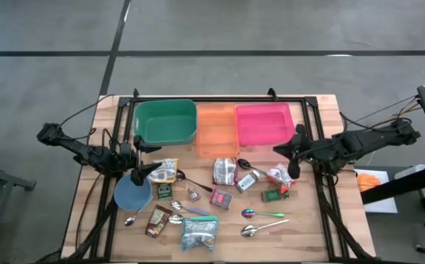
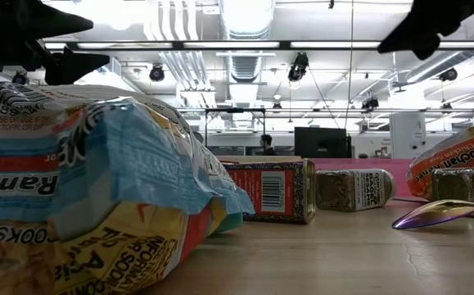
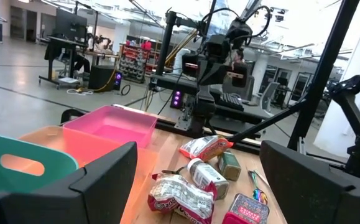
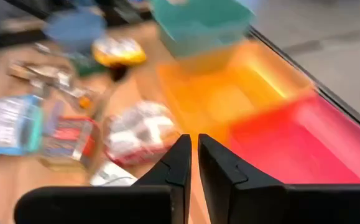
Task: Pick & Place Food Item
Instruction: Put the orange noodle pack into the pink bin
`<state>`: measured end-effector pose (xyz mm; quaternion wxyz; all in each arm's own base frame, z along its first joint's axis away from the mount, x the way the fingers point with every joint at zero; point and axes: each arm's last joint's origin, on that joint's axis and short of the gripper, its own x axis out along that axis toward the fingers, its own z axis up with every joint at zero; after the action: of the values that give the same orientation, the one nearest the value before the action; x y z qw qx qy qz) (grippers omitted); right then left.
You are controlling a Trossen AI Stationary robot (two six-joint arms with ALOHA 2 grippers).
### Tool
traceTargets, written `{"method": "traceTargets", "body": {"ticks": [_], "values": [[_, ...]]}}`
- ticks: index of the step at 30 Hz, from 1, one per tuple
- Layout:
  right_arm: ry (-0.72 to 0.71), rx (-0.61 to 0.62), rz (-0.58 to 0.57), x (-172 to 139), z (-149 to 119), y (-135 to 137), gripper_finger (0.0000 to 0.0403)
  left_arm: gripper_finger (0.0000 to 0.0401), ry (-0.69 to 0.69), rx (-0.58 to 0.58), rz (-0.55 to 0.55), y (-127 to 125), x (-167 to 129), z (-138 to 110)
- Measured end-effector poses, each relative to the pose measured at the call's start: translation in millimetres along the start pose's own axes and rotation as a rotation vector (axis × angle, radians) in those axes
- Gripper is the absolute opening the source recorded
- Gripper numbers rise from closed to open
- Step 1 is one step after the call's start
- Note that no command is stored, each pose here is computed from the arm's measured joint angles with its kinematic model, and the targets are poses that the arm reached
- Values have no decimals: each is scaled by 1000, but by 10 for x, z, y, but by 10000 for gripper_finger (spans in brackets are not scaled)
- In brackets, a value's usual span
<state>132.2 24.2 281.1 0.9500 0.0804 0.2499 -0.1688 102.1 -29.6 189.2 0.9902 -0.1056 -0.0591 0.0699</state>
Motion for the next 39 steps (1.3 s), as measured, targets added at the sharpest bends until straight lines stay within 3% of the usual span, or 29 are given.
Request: {"method": "traceTargets", "body": {"ticks": [18, 26, 35, 39], "values": [[165, 43, -88, 271, -127, 107, 29, 340, -1, 6, 7, 2, 0, 0], [204, -130, -93, 369, -152, 154, 29, 340, -1, 4, 6, 1, 0, 0], [233, -39, -122, 452, -177, 172, 32, 340, -1, 12, 6, 1, 0, 0], [294, 7, -82, 492, -213, 201, 69, 340, -1, 19, 6, 1, 0, 0]]}}
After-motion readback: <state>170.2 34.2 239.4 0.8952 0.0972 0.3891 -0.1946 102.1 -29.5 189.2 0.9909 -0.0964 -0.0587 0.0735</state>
